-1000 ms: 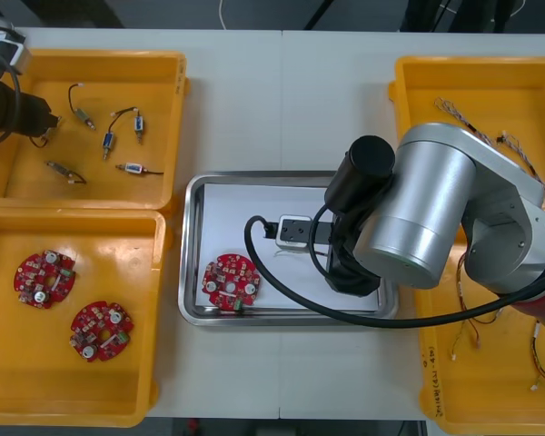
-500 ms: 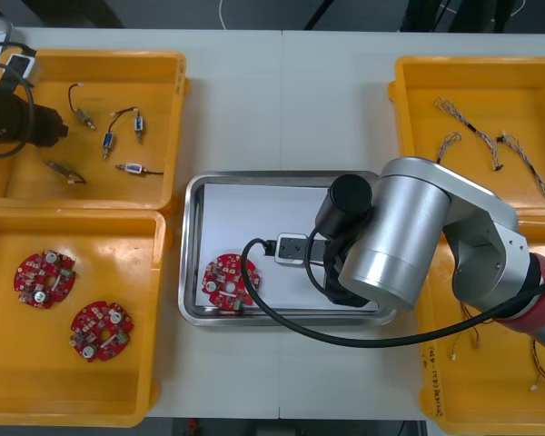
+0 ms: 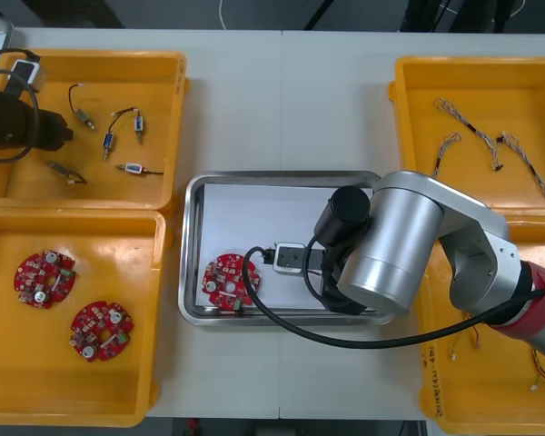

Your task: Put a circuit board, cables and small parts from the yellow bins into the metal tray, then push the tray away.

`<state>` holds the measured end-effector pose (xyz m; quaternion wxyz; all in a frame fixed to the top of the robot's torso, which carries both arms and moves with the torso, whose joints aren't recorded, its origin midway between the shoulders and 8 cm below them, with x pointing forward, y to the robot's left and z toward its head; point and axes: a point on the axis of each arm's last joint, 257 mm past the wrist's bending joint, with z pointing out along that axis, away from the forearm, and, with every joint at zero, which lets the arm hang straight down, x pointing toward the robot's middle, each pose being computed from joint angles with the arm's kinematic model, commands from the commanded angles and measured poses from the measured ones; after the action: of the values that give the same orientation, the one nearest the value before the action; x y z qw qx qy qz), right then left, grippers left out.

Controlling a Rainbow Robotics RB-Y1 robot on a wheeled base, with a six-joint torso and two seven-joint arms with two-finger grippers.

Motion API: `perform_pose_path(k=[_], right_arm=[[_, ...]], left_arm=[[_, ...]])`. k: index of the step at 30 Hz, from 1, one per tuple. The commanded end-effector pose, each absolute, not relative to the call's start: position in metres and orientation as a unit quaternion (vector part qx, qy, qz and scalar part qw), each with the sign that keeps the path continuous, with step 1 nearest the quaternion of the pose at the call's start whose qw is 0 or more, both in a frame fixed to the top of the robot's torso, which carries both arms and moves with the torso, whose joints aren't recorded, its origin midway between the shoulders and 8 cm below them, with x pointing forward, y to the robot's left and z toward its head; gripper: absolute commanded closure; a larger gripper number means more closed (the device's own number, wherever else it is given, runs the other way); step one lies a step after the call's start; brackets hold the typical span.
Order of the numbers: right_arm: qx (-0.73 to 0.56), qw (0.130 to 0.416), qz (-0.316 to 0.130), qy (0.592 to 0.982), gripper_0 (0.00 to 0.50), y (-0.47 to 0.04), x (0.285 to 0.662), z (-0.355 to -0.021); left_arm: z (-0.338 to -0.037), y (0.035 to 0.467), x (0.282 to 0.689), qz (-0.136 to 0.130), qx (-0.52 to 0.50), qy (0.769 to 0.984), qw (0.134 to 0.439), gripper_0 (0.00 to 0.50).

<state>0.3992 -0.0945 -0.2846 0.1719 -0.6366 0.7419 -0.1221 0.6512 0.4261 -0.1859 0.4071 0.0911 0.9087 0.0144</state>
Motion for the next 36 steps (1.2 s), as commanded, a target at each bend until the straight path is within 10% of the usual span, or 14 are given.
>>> perform_pose_path(k=[1,3,24,36], right_arm=[[-0.655,0.162,-0.127,0.727,0.214,-0.097,0.393,-0.290],[-0.655,0.161,-0.127,0.728,0.000,-0.098,0.392,-0.291],[-0.602,0.185,-0.115,0.768,0.000,-0.097,0.394,-0.214],[-0.551,0.296,-0.084,0.776,0.000,-0.083,0.417,-0.140]], left_arm=[[-0.157,0.408,0.669,0.032,0.148,0.890,0.430,0.436],[-0.157,0.407,0.669,0.031,0.147,0.890,0.430,0.499],[-0.117,0.435,0.648,0.016,0.131,0.900,0.416,0.500],[-0.080,0.455,0.620,0.023,0.101,0.918,0.383,0.498]])
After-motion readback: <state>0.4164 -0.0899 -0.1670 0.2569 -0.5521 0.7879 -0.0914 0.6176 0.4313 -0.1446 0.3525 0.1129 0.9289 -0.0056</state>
